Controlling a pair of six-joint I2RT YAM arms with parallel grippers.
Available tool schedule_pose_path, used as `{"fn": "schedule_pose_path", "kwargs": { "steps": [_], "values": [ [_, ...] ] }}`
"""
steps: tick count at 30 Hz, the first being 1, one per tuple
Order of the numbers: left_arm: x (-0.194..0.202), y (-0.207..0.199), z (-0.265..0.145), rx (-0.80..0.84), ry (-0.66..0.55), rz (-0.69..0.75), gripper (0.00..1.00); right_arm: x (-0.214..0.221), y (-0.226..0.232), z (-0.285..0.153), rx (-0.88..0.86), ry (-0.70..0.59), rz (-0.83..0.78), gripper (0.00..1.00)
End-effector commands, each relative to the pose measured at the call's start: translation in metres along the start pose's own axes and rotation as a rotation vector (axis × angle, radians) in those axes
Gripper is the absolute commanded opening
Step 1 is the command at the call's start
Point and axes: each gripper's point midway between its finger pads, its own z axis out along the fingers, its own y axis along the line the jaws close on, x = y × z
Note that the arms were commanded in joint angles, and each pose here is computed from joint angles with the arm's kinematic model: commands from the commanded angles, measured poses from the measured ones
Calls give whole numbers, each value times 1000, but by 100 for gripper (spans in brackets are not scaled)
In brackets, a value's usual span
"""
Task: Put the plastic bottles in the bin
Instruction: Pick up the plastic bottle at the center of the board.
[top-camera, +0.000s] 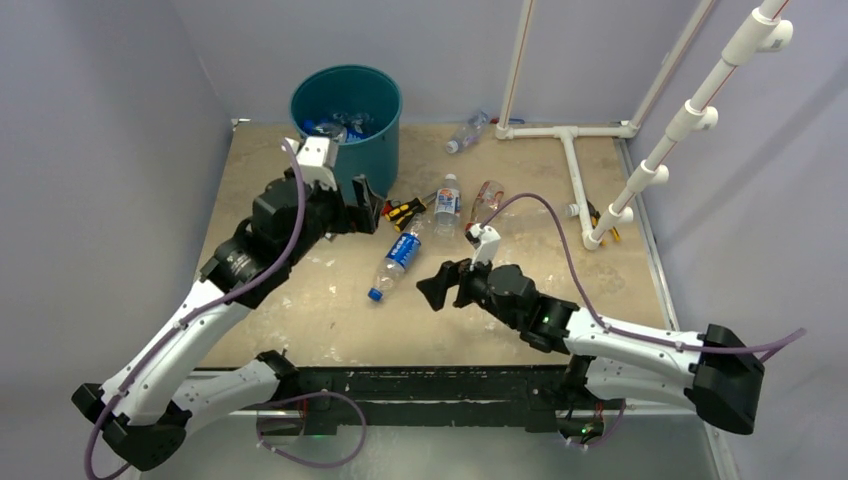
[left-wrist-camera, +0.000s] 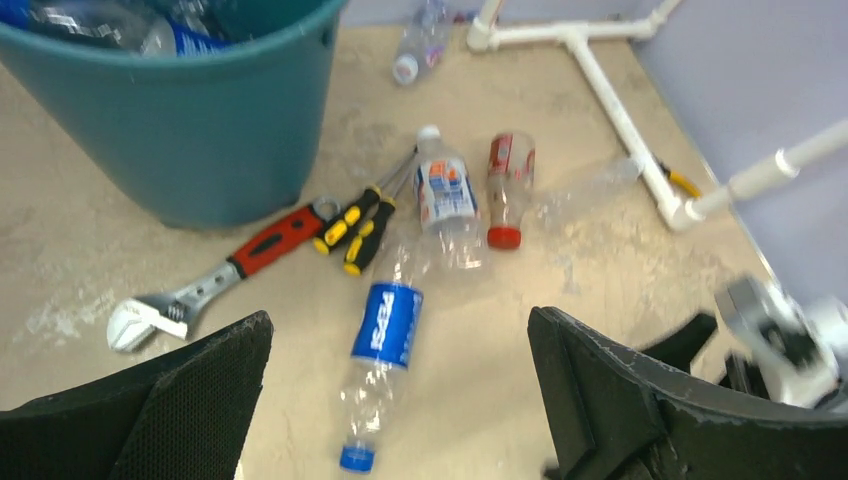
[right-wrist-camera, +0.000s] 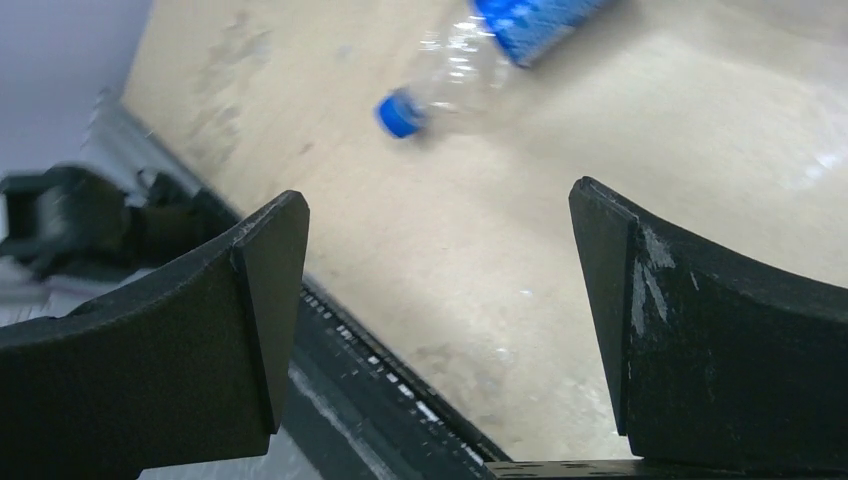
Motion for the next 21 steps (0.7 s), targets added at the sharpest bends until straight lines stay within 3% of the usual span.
{"fn": "schedule_pose_path", "kwargs": {
  "steps": [1,5,13,21],
  "values": [
    [43,-1,-8,-13,68,47,99,2,-57,6,213,-46,155,99],
    [82,-10,-7,-20,120,67,99,10,-76,7,244,-51,198,98],
    [115,-6,-13,-5,147,39,99,24,-84,27,265,-19,224,98],
    [195,9,4,-49,283,-14,99,22,-73,51,217,-23,254,95]
  ]
}}
